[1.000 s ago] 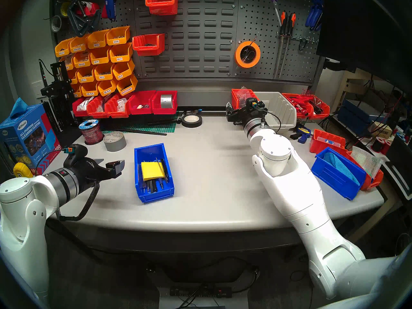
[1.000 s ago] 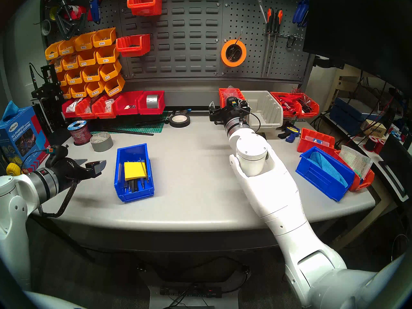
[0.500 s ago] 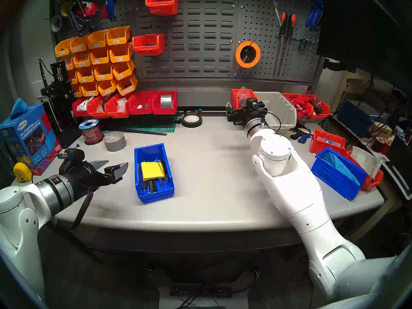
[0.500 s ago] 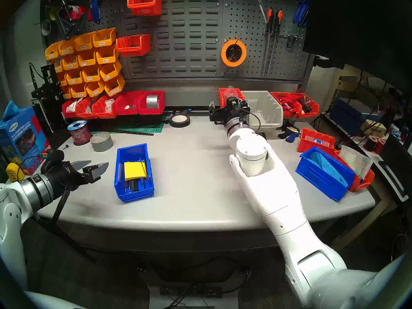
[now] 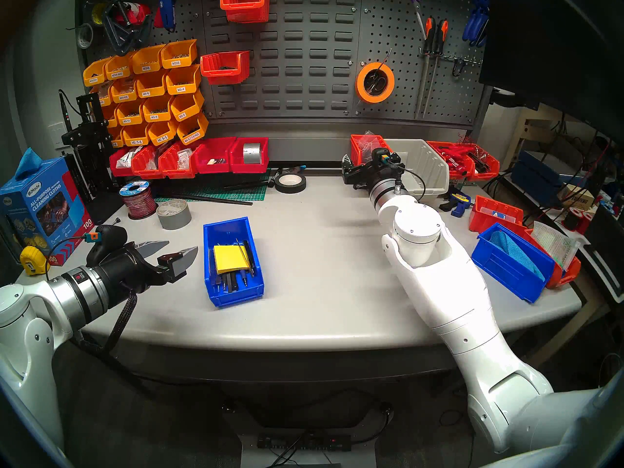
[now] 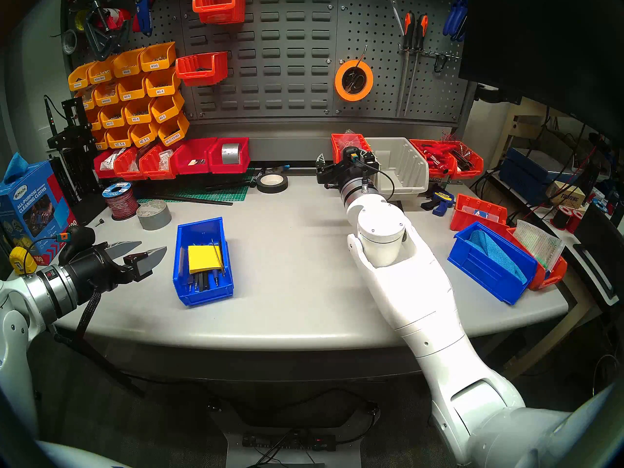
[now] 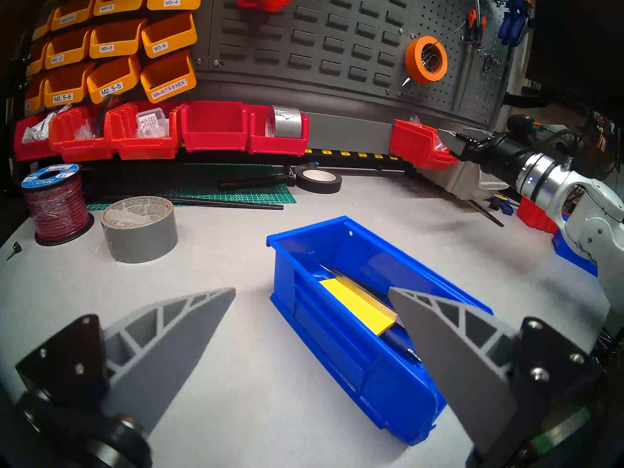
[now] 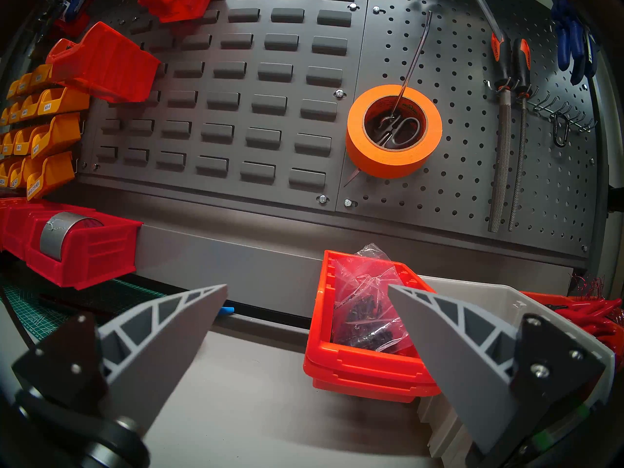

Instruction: Hang all the unorganized tool boxes onto the wall

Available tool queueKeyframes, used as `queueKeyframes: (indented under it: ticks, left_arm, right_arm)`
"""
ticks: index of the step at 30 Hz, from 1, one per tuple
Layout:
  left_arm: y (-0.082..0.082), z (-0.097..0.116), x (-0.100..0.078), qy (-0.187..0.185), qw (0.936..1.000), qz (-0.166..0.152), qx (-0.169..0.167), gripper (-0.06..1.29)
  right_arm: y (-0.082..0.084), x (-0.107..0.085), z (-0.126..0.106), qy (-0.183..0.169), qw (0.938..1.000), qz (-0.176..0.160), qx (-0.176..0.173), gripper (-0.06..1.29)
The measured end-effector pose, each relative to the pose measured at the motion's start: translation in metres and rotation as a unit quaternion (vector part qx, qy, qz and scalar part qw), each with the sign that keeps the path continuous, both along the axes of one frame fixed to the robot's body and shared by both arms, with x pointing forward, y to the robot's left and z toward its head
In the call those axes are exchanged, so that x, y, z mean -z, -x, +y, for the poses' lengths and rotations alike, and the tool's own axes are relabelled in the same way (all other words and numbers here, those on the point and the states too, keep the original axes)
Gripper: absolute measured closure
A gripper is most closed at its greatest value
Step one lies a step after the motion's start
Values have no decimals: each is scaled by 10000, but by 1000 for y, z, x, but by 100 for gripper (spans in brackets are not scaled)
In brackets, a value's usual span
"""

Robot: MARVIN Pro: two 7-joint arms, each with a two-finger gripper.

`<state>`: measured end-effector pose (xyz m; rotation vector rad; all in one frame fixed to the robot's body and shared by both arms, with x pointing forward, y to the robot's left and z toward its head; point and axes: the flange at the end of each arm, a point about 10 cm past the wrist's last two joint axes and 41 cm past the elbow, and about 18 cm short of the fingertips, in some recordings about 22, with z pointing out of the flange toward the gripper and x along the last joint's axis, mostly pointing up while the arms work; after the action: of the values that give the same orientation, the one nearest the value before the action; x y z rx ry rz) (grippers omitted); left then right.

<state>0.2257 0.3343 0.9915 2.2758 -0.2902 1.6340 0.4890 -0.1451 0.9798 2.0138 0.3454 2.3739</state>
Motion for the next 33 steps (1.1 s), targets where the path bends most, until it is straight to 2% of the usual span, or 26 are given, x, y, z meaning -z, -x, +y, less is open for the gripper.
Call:
queueKeyframes:
  ticks: [16,26,33]
  left_arm:
    - [-5,-21,8,219,9990,41,399,0]
    - [-11,-30,11,298,9989,43,346,0]
    - [-14,-36,17,370,9988,155,297,0]
  right_arm:
    - [0,0,0,-1,10000,1,-3,-1]
    - [0,0,0,0,10000,2,-5,-1]
    - [0,0,0,0,10000,2,-6,-1]
